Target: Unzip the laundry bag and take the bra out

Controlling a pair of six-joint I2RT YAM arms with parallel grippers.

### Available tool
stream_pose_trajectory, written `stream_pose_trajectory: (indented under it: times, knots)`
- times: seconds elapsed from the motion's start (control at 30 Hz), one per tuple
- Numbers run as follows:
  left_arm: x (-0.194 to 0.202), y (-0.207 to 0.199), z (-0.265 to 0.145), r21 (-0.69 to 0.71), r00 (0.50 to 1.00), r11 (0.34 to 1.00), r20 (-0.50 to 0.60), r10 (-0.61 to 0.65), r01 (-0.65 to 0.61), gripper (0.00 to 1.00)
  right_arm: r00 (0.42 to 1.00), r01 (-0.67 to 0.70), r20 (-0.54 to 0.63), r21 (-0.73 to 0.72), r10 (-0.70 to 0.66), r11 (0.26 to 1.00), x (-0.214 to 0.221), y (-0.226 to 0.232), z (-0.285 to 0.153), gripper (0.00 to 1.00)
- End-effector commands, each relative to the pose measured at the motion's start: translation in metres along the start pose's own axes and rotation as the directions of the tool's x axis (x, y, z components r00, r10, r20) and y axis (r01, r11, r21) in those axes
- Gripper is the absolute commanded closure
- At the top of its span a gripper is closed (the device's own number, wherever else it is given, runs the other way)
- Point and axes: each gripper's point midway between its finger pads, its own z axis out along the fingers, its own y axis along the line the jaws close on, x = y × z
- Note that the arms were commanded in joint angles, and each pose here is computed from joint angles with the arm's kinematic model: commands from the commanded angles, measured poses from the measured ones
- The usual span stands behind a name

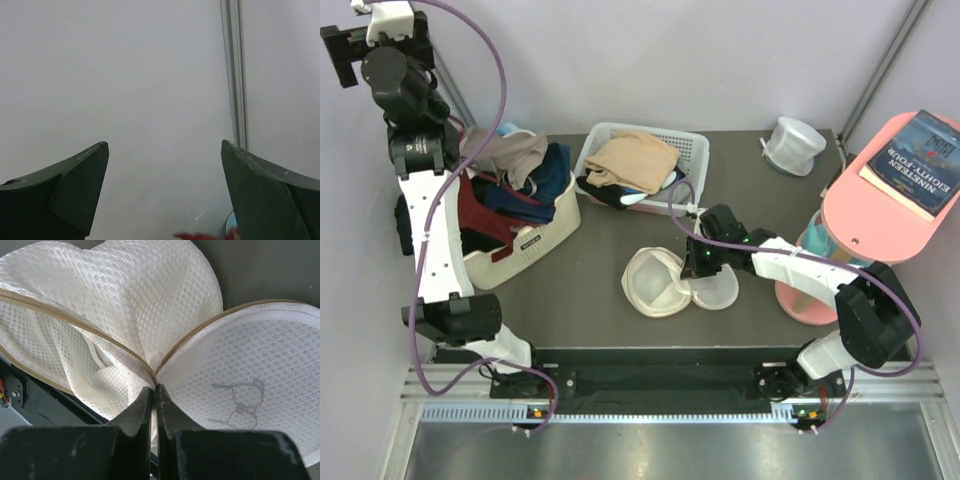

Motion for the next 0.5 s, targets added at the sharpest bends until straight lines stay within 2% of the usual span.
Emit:
stream_pose_trajectory:
  times: [0.0,0.2,0.33,0.4,0.43,0.47]
  knots:
    - [-0.031,0.013,-0.010,0.006,0.996,1.000,0.087,-0.022,0.021,0.01,0.997,0.035,0.077,-0.052,-0.031,0.998,-0.026,0.021,-0.007,1.00]
    - [-0.057,0.016,-0.022,0.058,0.986,0.996,0.150,-0.079,0.071,0.01,0.995,0.040,0.095,-0.042,-0.036,0.998,-0.031,0.022,-0.010,1.00]
    - [-0.079,0.011,-0.040,0.146,0.967,0.974,0.163,-0.197,0.174,0.01,0.993,0.053,0.103,-0.028,-0.049,0.998,-0.034,0.021,-0.014,1.00]
    - [-0.084,0.005,-0.051,0.180,0.966,0.962,0.124,-0.228,0.204,0.01,0.992,0.066,0.112,-0.011,-0.064,0.998,-0.038,0.021,-0.019,0.94]
    - [-0.092,-0.018,-0.064,0.239,0.964,0.948,0.109,-0.244,0.213,0.01,0.990,0.071,0.121,-0.008,-0.070,0.997,-0.040,0.022,-0.023,0.90]
    - [-0.093,-0.035,-0.074,0.263,0.970,0.944,0.084,-0.230,0.201,0.01,0.990,0.075,0.121,-0.002,-0.074,0.997,-0.040,0.022,-0.026,0.72]
